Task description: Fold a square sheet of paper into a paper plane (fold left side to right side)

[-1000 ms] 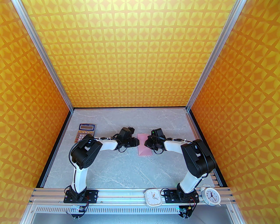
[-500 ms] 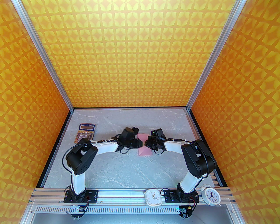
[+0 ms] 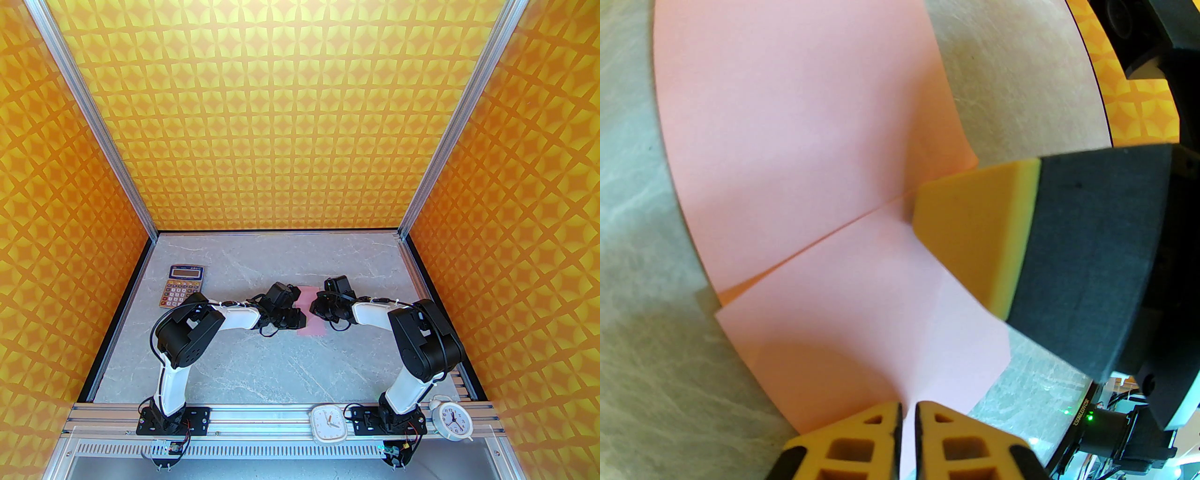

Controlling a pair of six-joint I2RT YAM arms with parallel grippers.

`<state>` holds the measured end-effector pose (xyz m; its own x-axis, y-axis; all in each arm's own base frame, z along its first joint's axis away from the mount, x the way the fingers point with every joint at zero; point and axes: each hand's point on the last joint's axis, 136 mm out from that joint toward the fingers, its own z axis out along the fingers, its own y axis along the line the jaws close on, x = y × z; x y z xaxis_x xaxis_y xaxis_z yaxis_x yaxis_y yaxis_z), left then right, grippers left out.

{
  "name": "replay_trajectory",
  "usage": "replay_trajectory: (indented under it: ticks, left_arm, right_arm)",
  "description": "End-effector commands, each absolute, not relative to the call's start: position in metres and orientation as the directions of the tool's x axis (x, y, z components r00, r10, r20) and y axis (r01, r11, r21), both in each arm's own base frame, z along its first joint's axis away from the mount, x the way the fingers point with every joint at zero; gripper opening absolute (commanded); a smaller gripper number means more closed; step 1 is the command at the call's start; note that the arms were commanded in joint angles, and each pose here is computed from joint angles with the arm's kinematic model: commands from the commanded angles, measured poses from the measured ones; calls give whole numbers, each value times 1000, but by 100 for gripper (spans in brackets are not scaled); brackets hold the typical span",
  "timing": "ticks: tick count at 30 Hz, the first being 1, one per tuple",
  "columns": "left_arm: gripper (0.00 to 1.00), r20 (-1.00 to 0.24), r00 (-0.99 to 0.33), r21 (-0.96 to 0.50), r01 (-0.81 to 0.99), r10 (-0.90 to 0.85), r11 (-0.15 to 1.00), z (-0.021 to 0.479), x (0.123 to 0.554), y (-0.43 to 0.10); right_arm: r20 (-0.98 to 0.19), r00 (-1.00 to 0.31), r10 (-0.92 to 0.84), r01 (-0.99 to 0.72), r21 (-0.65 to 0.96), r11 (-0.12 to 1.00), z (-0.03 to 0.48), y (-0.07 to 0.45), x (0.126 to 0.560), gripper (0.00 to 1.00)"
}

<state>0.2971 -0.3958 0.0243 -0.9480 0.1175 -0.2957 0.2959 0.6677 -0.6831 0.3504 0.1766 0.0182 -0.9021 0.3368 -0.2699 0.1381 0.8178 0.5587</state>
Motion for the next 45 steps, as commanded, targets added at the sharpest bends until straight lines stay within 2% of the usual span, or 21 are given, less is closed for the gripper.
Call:
replay_trajectory:
  ticks: [1, 8, 15, 23, 30, 45]
  left_arm:
    - [12, -258, -954, -654, 288, 151, 699, 3, 291, -389]
    - [12, -259, -954, -655, 289, 152, 698, 3, 291, -390]
    - [12, -255, -954, -652, 290, 158, 701, 3, 290, -391]
    - [9, -222, -959, -633, 278, 175, 723, -5, 287, -388]
    - [0, -174, -960, -583, 279, 218, 763, -21, 277, -378]
    - [0, -102, -960, -525, 276, 262, 805, -44, 263, -366]
  right_arm:
    - [-225, -921, 317, 143, 562, 815, 17, 175, 331, 15]
    - [-225, -924, 308, 92, 651, 753, 35, 201, 330, 14]
    - [-157, -936, 314, 128, 681, 721, 18, 215, 323, 10]
    - [-116, -936, 331, 200, 600, 775, -15, 193, 305, 4]
    - [-145, -925, 352, 209, 579, 788, -20, 169, 308, 3]
    - [-187, -884, 428, 246, 591, 768, -16, 122, 328, 5]
